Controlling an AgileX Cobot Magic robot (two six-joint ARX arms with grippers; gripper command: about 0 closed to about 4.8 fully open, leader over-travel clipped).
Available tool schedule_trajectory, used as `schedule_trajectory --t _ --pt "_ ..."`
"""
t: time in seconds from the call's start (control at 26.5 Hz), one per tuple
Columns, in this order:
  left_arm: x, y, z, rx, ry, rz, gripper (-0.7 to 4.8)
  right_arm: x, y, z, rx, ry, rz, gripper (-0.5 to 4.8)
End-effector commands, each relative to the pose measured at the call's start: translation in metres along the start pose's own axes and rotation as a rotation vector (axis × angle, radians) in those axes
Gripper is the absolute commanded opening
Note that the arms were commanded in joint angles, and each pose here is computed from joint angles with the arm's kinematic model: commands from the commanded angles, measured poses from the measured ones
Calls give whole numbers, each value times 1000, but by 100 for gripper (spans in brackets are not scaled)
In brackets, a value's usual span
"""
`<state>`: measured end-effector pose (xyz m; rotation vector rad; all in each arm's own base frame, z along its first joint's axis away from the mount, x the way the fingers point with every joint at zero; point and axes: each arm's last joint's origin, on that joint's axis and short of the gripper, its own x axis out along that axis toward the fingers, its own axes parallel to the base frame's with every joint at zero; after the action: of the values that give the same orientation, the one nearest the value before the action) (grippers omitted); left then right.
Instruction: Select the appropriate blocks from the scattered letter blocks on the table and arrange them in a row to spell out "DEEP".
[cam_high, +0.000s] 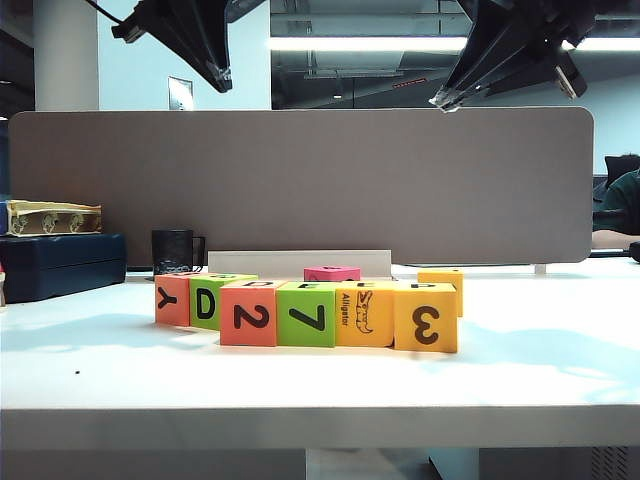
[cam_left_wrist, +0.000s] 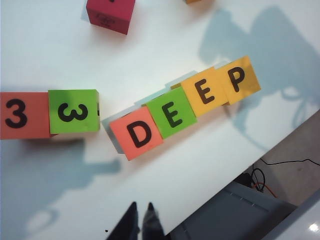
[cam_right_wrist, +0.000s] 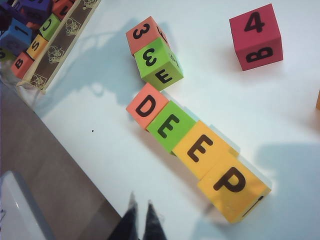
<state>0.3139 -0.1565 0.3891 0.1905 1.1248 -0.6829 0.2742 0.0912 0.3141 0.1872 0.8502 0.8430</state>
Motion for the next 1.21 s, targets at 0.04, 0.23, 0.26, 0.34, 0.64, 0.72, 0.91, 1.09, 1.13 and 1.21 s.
schedule_trajectory --t 0.04,0.23,0.26,0.34,0.64,0.72,0.91,1.09,1.13,1.21 --pt "-3 -1 3 17 -36 -2 17 -2 2 1 -11 -6 2 22" --pt "-2 -1 4 20 -46 -1 17 -2 2 1 -12 -7 2 22" --pt "-2 -1 4 21 -49 0 17 -2 2 1 -11 -7 2 22" --pt "-2 -1 5 23 -58 1 17 -2 2 1 -11 -7 2 22" --pt "-3 0 9 35 -102 6 17 -2 1 1 -11 -7 2 22" --pt "-3 0 11 39 -117 7 17 -2 1 1 -11 -7 2 22" --pt "-3 0 14 48 -150 10 17 -2 1 1 -11 -7 2 22" --pt "-4 0 17 57 -182 14 17 -2 1 1 -11 -7 2 22" --pt "-4 0 18 58 -186 14 17 -2 1 1 -11 -7 2 22" --pt "-4 0 19 61 -199 15 17 -2 1 1 -11 -7 2 22"
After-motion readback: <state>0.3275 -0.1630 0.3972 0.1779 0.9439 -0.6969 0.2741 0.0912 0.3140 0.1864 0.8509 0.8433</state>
